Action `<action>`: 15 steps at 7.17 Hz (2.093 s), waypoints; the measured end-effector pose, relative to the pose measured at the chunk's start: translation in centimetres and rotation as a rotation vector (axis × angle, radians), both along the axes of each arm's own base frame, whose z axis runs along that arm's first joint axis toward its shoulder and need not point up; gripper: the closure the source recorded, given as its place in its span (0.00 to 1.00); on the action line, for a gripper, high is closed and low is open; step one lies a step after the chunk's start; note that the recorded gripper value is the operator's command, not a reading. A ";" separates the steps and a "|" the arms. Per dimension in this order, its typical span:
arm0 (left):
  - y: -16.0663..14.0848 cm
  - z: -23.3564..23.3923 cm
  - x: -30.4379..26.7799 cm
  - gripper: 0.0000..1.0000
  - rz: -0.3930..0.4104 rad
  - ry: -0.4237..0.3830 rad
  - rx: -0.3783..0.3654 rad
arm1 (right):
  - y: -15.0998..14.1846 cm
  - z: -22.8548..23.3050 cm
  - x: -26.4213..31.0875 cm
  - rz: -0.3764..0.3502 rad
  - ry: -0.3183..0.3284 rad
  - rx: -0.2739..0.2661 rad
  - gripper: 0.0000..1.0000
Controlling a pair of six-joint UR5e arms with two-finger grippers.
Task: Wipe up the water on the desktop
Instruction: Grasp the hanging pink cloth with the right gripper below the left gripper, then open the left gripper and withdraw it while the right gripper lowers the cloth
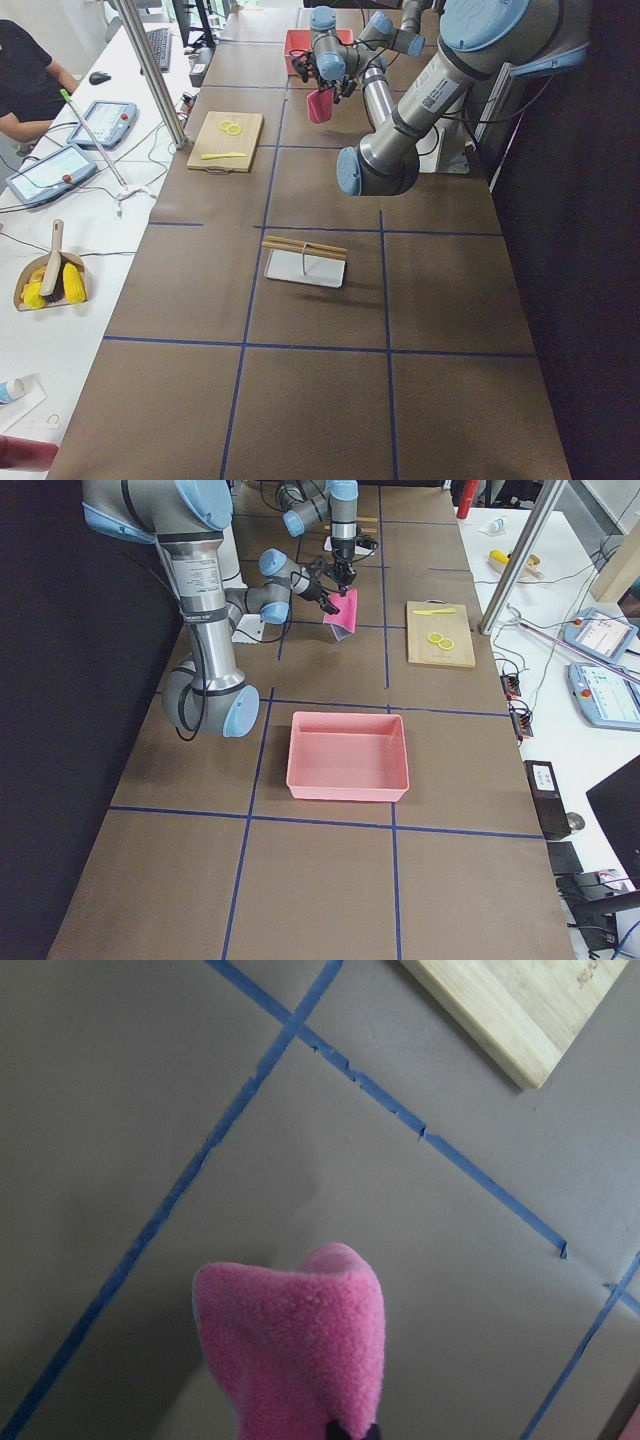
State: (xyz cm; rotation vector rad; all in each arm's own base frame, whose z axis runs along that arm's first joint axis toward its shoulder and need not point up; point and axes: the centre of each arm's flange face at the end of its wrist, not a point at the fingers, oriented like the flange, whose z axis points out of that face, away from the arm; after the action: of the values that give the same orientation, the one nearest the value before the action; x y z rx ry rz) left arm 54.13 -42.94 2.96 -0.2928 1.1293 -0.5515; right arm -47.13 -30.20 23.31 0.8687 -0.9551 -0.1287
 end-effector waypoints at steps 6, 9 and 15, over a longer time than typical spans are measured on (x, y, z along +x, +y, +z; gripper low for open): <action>0.5 -0.5 -0.7 0.25 0.005 0.017 0.021 | 1.0 0.8 -1.1 0.062 0.097 0.017 1.00; -0.6 1.2 -7.5 0.26 -0.043 0.049 0.104 | 1.4 1.5 -2.0 0.017 0.142 -0.105 1.00; -8.2 15.3 -22.7 0.25 -0.083 -0.175 0.390 | -1.6 3.0 -7.2 0.052 0.118 -0.799 1.00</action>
State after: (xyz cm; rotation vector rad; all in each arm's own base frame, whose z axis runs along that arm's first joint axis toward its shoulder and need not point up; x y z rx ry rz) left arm 31.43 -51.11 18.23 0.1385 1.0562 -0.4097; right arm -54.34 -31.78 26.28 0.1435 -0.7741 0.2365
